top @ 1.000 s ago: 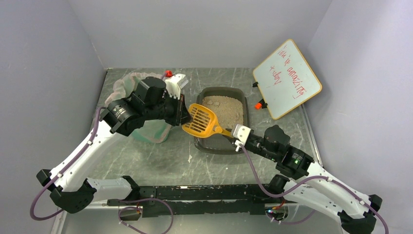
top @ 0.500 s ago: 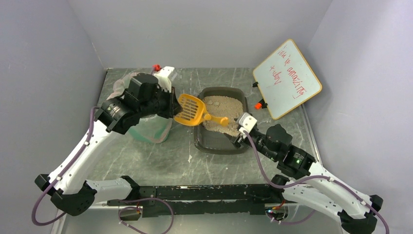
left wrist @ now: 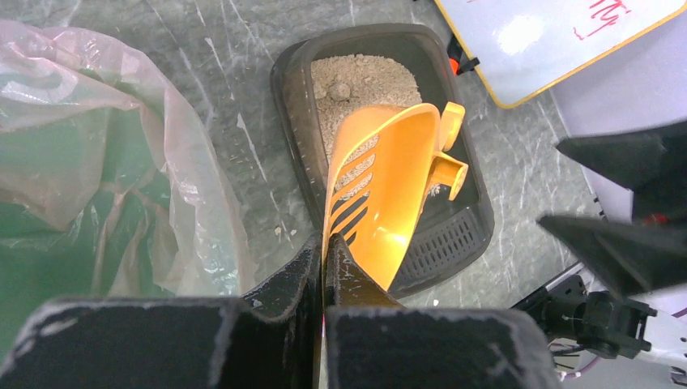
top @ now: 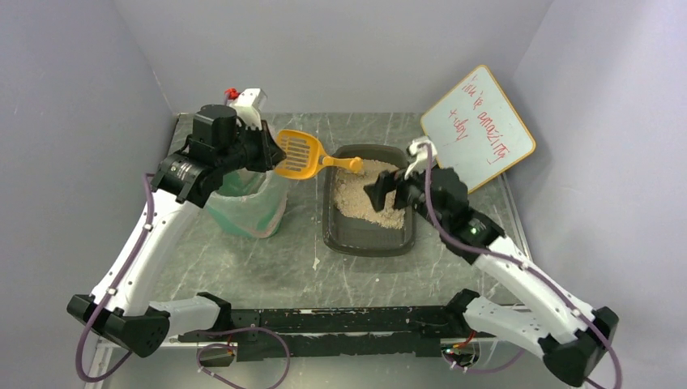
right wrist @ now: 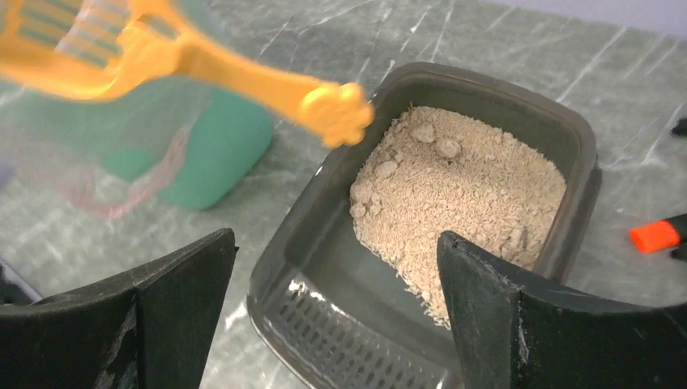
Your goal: Clean the litter box
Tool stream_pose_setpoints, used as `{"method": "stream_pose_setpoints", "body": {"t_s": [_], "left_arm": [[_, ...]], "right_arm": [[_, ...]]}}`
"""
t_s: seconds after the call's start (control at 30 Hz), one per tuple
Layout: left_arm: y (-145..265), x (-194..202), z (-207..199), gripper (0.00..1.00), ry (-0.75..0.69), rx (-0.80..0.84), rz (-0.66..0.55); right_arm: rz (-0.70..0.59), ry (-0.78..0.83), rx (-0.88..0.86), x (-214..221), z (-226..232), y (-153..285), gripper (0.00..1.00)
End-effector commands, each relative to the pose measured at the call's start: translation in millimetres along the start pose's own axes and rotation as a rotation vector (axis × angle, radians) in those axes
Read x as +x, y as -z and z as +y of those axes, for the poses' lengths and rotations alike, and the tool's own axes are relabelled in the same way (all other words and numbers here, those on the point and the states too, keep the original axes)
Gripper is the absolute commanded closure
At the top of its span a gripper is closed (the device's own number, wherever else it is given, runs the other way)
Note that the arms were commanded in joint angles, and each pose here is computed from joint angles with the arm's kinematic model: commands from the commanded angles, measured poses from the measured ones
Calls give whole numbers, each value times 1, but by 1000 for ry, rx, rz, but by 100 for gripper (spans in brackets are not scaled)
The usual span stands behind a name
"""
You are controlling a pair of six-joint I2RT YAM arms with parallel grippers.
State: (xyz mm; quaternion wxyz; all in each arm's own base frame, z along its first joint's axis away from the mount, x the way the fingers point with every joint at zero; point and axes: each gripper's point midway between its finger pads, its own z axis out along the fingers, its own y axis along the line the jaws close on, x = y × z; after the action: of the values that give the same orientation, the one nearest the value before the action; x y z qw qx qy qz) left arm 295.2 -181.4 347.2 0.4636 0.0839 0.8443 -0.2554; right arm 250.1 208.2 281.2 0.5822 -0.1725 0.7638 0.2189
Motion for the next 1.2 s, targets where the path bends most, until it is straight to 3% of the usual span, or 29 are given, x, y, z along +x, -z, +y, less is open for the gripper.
{"method": "stream_pose_setpoints", "body": {"t_s": [0.0,0.23,0.4,0.8,1.17], "left_arm": [[-8,-17,-11,95,36,128,-54],[-14,-20,-14,95,97,230,-43],[-16,-13,-19,95,140,309,-10],[-3,-11,-41,95,185,463,26],[1,6,-50,95,201,545,72]], "right_arm": [[-16,-347,-188,-29,8,-21,4],[-85,-565,-454,-54,12,-22,5],[-101,-657,-530,-51,10,-17,6],[-121,-685,-542,-51,5,-6,8],[-230,-711,-730,-74,25,29,12]]}}
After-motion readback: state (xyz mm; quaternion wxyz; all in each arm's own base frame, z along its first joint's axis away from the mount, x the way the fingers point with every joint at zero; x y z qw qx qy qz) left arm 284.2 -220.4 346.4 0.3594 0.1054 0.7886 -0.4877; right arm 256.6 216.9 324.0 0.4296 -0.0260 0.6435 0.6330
